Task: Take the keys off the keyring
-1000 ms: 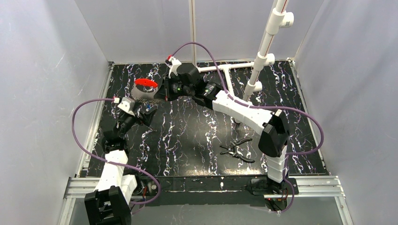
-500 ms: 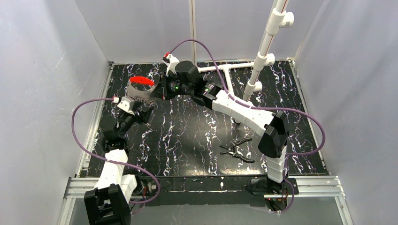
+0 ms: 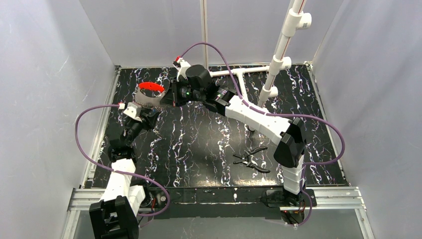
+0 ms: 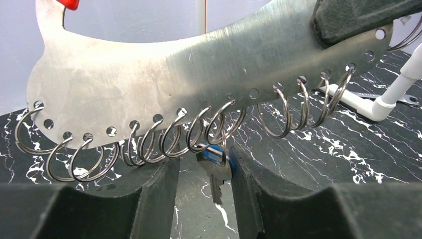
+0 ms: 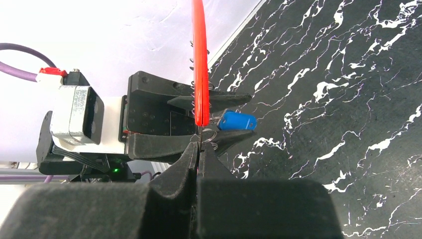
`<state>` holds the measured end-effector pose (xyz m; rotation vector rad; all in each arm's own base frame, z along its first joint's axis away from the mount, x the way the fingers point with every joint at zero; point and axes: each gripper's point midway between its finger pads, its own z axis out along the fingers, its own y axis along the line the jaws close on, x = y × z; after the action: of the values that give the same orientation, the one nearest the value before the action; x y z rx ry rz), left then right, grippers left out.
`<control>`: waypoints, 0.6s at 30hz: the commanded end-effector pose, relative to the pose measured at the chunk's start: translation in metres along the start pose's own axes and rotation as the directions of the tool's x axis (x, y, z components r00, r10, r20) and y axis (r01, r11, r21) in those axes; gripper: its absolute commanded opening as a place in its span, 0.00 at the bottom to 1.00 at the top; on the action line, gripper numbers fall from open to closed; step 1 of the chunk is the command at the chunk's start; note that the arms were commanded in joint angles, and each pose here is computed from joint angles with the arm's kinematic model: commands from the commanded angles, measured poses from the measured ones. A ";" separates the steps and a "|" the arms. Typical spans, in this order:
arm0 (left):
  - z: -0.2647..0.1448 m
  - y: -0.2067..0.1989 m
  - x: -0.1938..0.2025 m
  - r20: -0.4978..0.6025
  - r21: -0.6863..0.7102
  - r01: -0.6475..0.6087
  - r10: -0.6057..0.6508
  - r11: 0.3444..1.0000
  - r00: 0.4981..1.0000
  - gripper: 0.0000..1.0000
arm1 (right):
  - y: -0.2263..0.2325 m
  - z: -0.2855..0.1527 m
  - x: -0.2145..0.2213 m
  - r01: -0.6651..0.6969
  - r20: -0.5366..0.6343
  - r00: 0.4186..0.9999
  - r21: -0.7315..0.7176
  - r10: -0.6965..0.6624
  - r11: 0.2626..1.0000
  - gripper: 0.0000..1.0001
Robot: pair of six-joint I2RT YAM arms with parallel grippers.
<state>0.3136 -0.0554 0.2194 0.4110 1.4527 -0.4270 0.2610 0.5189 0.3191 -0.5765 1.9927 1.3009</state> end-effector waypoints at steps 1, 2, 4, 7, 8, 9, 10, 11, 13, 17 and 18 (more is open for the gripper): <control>0.001 0.000 -0.020 0.054 -0.002 -0.050 0.050 0.999 0.997 0.39 | 0.024 -0.005 -0.023 0.011 0.064 0.998 -0.063 -0.007 0.998 0.01; 0.001 0.000 -0.020 0.056 -0.002 -0.049 0.049 0.999 0.997 0.39 | 0.025 -0.005 -0.024 0.009 0.064 0.998 -0.066 -0.005 0.998 0.01; 0.001 -0.001 -0.021 0.060 0.001 -0.048 0.048 0.999 0.997 0.39 | 0.024 -0.005 -0.023 0.006 0.063 0.998 -0.065 -0.002 0.998 0.01; 0.000 -0.002 -0.021 0.064 0.004 -0.053 0.053 0.999 0.997 0.36 | 0.023 -0.003 -0.022 0.005 0.060 0.998 -0.061 -0.002 0.998 0.01; 0.000 -0.003 -0.020 0.063 0.007 -0.054 0.053 0.999 0.997 0.34 | 0.023 -0.004 -0.022 0.004 0.060 0.998 -0.061 0.000 0.998 0.01; 0.000 -0.003 -0.020 0.063 0.009 -0.056 0.056 0.998 0.996 0.30 | 0.023 -0.004 -0.022 0.004 0.061 0.998 -0.060 0.000 0.998 0.01; -0.001 -0.004 -0.018 0.062 0.011 -0.057 0.056 0.998 0.997 0.26 | 0.021 -0.003 -0.022 0.003 0.061 0.998 -0.055 0.000 0.999 0.01; -0.001 -0.005 -0.017 0.061 0.012 -0.059 0.058 0.998 0.996 0.21 | 0.021 -0.003 -0.022 0.004 0.062 0.998 -0.052 0.000 0.999 0.01; -0.003 -0.007 -0.015 0.060 0.017 -0.056 0.055 0.998 0.997 0.08 | 0.018 -0.003 -0.022 0.004 0.063 0.998 -0.044 -0.001 0.999 0.01; -0.007 -0.017 -0.013 0.051 0.052 -0.033 0.031 0.998 0.998 0.00 | 0.007 -0.004 -0.023 0.002 0.075 0.997 -0.016 -0.001 1.000 0.01; -0.008 -0.021 -0.011 0.032 0.074 -0.030 0.028 0.997 0.999 0.00 | 0.002 -0.004 -0.024 -0.002 0.079 0.997 -0.003 0.002 1.000 0.01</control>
<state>0.3075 -0.0583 0.2288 0.4247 1.4102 -0.4233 0.2624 0.5188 0.3164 -0.5624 2.0065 1.2995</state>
